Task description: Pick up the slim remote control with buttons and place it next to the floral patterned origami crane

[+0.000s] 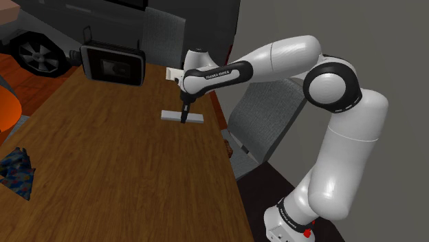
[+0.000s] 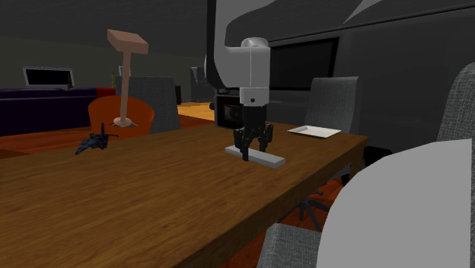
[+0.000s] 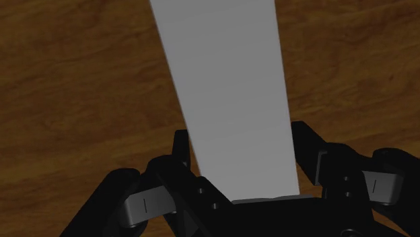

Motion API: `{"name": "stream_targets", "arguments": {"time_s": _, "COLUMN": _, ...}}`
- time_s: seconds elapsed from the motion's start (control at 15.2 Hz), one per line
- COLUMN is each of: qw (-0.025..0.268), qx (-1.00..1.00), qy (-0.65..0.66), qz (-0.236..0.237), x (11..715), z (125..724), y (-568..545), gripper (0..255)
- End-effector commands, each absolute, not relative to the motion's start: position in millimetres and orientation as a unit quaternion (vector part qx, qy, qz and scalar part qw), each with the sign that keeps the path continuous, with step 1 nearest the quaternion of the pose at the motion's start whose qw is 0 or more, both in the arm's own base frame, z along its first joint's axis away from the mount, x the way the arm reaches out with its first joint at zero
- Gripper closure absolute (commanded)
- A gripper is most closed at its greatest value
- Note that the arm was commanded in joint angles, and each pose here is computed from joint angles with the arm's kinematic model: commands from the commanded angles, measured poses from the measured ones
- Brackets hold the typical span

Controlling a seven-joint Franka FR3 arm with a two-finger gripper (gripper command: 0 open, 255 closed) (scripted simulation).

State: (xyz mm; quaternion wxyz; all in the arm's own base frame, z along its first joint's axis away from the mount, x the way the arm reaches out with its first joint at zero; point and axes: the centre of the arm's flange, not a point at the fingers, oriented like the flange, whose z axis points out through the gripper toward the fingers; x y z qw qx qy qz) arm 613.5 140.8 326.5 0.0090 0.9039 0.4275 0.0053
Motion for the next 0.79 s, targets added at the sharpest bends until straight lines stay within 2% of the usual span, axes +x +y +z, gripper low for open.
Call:
{"name": "stream_targets", "arguments": {"time_s": 0.0, "qw": 0.009, "qx": 0.904, "qy": 0.428, "qz": 0.005, "x": 613.3, "z": 325.9, "y": 141.0, "gripper": 255}}
{"name": "stream_targets", "arguments": {"time_s": 0.73, "qw": 0.009, "qx": 0.904, "qy": 0.428, "qz": 0.005, "x": 613.2, "z": 341.8, "y": 141.0, "gripper": 255}}
